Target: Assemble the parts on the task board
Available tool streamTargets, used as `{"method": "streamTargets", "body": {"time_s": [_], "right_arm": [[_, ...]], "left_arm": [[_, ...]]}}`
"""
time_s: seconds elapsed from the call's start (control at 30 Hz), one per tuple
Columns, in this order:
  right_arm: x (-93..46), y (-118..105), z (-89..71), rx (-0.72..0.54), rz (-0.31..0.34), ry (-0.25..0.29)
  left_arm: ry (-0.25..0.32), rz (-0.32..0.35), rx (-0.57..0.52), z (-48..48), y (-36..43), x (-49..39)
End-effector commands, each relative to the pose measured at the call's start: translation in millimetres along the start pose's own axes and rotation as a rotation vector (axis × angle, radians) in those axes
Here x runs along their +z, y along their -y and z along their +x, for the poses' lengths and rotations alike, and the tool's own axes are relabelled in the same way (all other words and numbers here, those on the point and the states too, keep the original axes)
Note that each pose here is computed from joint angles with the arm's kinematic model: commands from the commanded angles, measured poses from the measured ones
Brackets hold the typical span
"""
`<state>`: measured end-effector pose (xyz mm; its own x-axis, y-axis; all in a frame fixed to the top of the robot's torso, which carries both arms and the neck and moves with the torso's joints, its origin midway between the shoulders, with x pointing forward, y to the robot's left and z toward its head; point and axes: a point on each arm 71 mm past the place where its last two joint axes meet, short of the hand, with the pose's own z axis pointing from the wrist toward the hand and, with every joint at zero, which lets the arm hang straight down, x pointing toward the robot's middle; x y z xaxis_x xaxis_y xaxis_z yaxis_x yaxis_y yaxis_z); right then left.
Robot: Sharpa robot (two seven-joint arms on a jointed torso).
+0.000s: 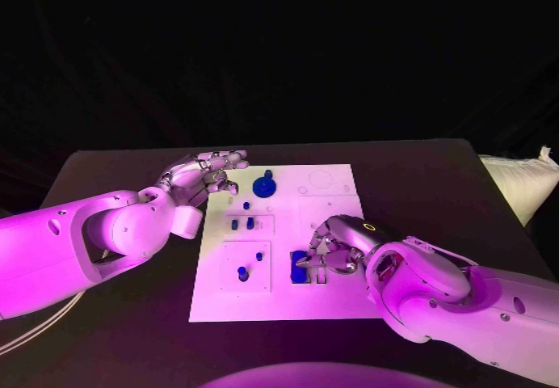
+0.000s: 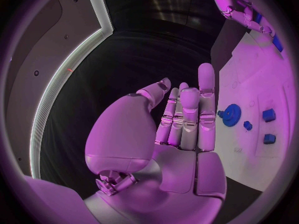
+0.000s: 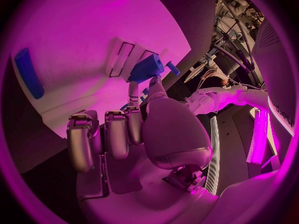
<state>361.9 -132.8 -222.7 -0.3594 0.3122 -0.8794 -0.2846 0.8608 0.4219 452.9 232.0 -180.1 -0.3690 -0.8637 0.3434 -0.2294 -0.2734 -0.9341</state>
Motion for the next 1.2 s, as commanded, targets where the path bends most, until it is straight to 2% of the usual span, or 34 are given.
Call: {"method": "streamTargets", "body": {"time_s": [0.03, 0.23, 0.37, 0.53, 0.73, 1.2], "right_arm": [[-2.2, 2.6, 10.1, -0.041, 0.011, -0.047], [-3.9, -1.6, 6.5, 0.007, -0.009, 0.011], [-5.1, -6.1, 5.9, 0.024, -0.042, 0.027], [-6.2, -10.0, 9.0, 0.009, -0.066, -0.011], [-5.8, -9.9, 12.7, -0.021, -0.064, -0.057], [-0.8, -0.8, 13.5, -0.097, -0.020, -0.056]], "left_arm": [[-0.024, 0.004, -0.003, 2.5, 0.4, 0.3], [-0.027, 0.004, 0.001, 2.4, 0.4, 0.4], [-0.028, 0.003, 0.002, 2.3, 0.3, 0.5], [-0.028, 0.002, 0.002, 2.2, 0.1, 0.5], [-0.027, 0.001, 0.003, 1.8, 0.0, 0.3], [-0.028, -0.001, 0.003, 2.0, -0.2, 0.3]]}}
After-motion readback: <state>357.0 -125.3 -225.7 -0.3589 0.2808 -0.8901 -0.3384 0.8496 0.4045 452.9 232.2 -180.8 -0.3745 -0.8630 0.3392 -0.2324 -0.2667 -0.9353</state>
